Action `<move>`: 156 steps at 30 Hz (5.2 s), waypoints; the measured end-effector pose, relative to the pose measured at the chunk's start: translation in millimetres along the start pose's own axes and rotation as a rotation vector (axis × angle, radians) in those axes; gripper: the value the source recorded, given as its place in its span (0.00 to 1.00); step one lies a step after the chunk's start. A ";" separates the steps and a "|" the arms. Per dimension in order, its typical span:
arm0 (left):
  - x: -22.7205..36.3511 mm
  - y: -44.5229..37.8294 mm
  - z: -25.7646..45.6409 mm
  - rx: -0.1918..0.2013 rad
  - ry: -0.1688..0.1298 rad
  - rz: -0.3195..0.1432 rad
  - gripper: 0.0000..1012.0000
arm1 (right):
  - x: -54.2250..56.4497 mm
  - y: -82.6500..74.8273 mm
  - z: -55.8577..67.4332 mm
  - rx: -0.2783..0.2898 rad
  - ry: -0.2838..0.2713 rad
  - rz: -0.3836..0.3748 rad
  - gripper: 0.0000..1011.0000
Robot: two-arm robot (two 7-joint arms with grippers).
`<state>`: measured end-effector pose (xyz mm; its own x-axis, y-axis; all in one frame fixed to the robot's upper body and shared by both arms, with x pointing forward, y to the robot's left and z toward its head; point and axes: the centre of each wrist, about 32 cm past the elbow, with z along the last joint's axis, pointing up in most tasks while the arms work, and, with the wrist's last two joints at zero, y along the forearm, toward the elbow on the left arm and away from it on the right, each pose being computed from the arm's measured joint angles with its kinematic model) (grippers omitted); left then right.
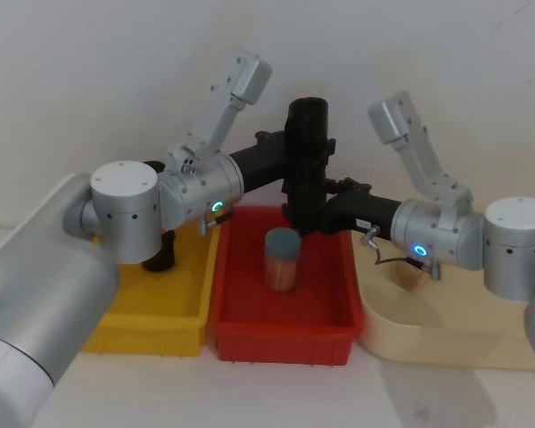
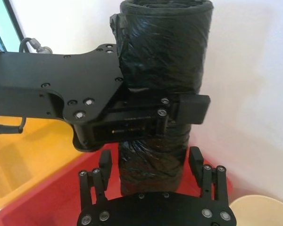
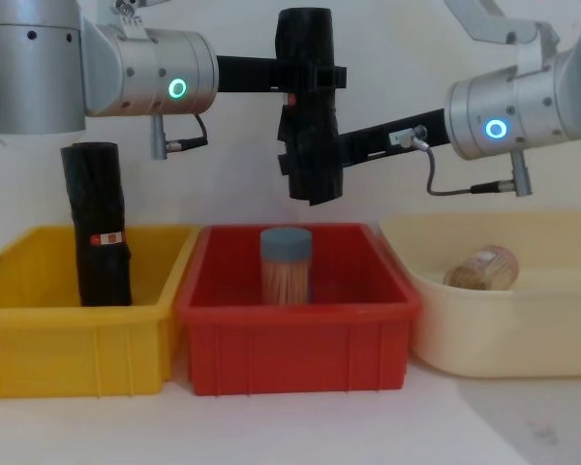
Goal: Pick up the garbage bag with the one hand and transfer it to the other hand.
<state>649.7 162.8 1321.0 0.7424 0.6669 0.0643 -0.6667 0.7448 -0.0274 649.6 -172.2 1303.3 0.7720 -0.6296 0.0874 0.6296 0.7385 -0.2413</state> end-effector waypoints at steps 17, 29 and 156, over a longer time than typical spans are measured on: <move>0.0 0.0 0.0 0.000 0.000 0.000 0.36 | -4.1 16.6 5.7 0.016 0.028 0.008 0.92; 0.0 0.0 0.0 0.000 0.000 0.000 0.36 | -5.2 21.0 7.0 0.020 0.035 0.006 0.59; 0.0 0.0 0.0 0.000 0.000 0.000 0.99 | 35.4 -162.1 -46.1 -0.211 -0.083 -0.587 0.99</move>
<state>649.7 162.8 1321.0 0.7424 0.6669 0.0643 -0.6667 0.7448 -0.0274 570.8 -325.3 1300.9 0.3126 -0.8884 0.3362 0.9263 0.2067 -0.3150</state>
